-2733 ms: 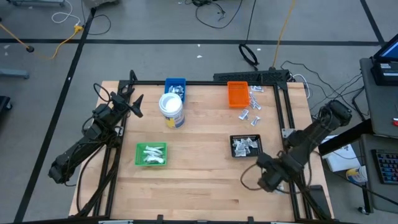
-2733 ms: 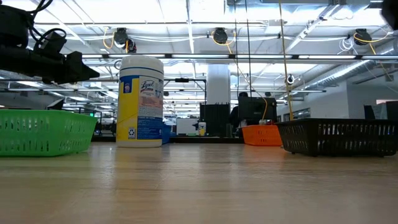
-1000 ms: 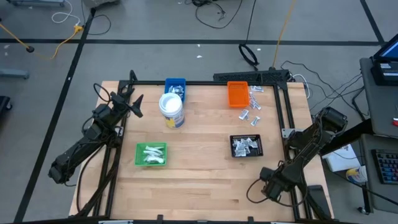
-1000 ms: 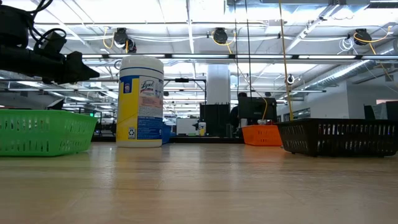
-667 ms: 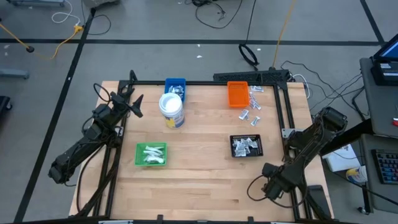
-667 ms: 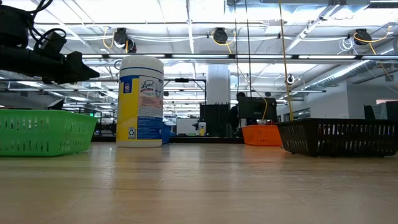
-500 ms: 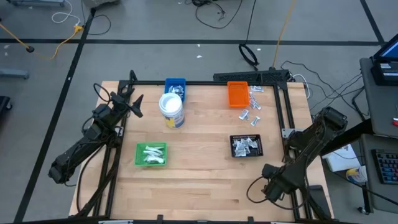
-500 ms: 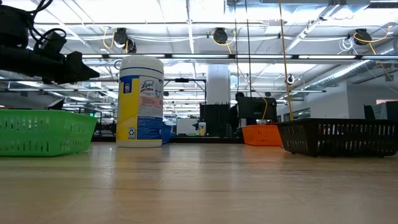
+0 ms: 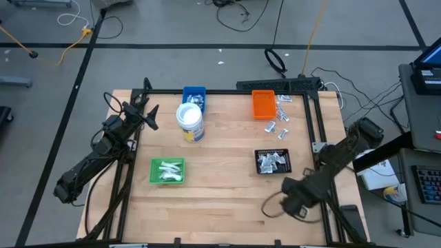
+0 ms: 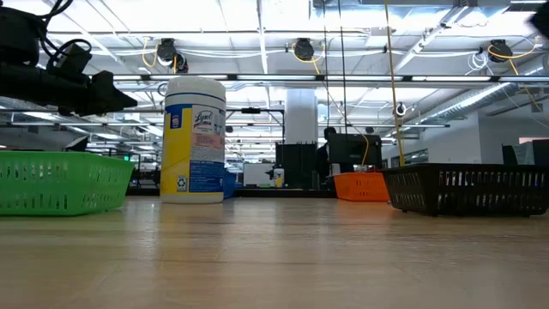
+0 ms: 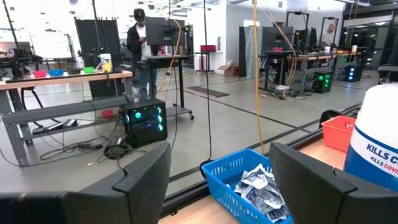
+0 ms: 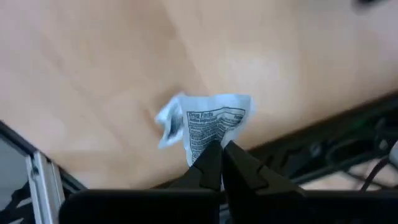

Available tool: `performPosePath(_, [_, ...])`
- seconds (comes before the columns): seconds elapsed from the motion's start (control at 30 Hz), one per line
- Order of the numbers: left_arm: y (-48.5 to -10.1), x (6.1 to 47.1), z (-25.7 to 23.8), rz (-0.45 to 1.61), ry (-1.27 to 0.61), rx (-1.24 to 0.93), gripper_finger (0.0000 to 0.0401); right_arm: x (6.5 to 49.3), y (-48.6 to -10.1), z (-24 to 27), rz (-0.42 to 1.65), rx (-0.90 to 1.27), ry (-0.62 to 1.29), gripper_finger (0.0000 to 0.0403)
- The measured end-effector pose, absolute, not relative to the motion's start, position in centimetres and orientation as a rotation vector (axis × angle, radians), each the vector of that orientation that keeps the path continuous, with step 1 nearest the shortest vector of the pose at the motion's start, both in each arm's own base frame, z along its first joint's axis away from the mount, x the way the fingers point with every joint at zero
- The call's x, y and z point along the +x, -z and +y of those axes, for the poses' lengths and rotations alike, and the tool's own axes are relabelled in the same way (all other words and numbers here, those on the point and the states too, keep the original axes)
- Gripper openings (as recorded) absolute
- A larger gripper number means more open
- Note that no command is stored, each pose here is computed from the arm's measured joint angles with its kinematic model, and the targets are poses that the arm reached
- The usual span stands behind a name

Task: Pick & Place First Aid Supplies
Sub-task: Put the gray towelette pack into the black bin

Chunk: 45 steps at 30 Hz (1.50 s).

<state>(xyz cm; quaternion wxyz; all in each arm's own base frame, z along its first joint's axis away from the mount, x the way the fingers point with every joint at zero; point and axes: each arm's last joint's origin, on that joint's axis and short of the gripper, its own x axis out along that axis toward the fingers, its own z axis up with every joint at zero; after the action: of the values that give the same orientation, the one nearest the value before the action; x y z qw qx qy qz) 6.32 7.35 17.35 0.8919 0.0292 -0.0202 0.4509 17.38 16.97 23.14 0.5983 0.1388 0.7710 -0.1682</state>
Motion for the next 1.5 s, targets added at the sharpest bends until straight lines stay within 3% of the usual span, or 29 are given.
performPosePath(0.33, [-17.3,6.3,7.4,-0.042,-0.936,0.061,0.0274,22.0,-23.1,10.1,1.736,0.254,0.323,0.0])
performPosePath(0.67, [-17.3,6.3,7.4,-0.042,-0.936,0.06,0.0274,23.9,-23.1,4.1,1.733,0.282,0.308,0.0])
performPosePath(0.93, [-17.3,6.3,7.4,-0.042,-0.936,0.061,0.0274,24.3,-22.9,2.8,1.705,0.27,0.321,0.0])
performPosePath(1.3, [-17.4,6.3,7.4,-0.042,-0.936,0.061,0.0274,24.6,-19.3,2.3,1.563,0.208,0.346,0.0001])
performPosePath(1.5, [-17.3,6.3,7.4,-0.042,-0.936,0.061,0.0273,24.5,-19.1,2.2,1.551,0.222,0.398,0.004])
